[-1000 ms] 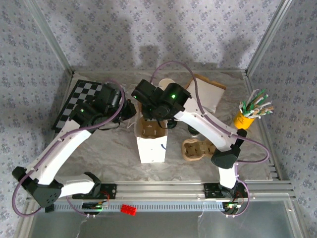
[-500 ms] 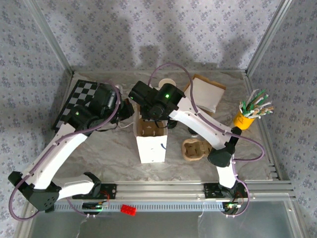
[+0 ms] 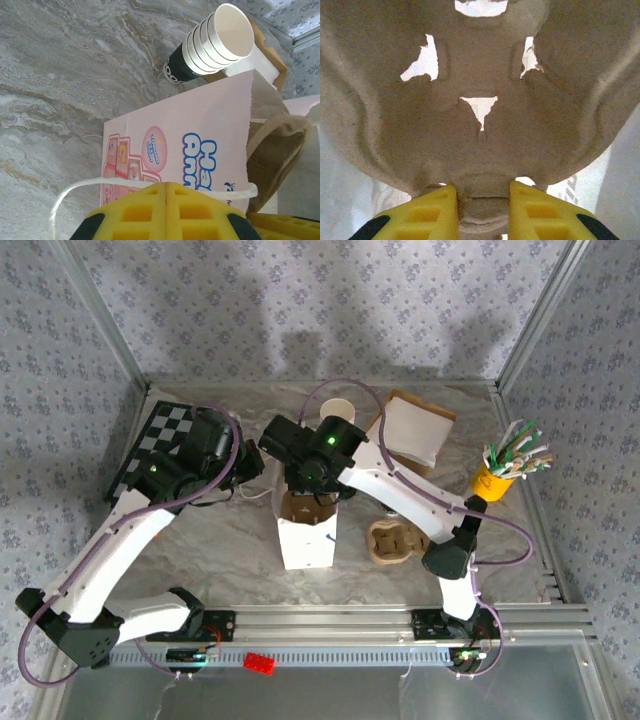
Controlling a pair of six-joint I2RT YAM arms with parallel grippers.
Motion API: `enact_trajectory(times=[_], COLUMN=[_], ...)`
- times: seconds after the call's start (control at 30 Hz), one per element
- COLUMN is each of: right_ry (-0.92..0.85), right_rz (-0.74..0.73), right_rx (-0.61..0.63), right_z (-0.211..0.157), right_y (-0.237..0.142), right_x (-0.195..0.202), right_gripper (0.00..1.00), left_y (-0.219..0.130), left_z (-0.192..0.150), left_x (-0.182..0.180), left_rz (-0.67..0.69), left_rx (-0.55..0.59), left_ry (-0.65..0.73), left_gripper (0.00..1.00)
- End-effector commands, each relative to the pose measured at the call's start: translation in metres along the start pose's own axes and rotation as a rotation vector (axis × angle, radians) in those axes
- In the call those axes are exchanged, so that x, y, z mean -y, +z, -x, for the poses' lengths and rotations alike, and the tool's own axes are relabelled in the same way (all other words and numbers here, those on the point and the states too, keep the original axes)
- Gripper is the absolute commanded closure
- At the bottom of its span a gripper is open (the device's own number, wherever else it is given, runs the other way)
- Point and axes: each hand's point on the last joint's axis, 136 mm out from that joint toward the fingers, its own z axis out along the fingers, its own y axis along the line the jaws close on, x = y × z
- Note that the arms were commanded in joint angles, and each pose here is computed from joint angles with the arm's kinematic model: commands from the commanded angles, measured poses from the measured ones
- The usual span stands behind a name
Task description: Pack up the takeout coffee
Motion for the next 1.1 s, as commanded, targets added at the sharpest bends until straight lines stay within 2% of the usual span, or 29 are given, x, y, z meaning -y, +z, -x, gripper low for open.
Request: enact_trajectory(times=[0.0, 0.43, 0.67, 0.83, 1.07], right_ry=[0.03, 0.039, 0.006, -0.053, -0.082], right_rz=[0.027, 0.003, -0.031, -0.042, -0.033], right_rx=[-0.009, -0.035, 0.004, 0.057, 0.063], right_z=[0.0, 0.005, 0.007, 0.011, 0.006], right_y=[-0.007, 0.009, 0.0, -0.014, -0.023], right_x=[0.001, 0.002, 0.006, 0.006, 0.005], right_gripper=[0.73, 0.73, 0.72, 0.7, 0.67], left_y=[-0.002, -0.007, -0.014, -0.022, -0.028], left_z=[0.0, -0.002, -0.002, -0.002, -0.01], left_x=[0.001, 0.005, 0.01, 0.015, 0.02], left_rz=[-0.01, -0.042, -0.07, -0.089, -0.09], left_rx=[-0.003, -0.006, -0.009, -0.012, -0.027], left_ry=[0.001, -0.01, -0.011, 0.004, 0.032], left_gripper=[1.0, 0.96, 0.95, 0.88, 0.77])
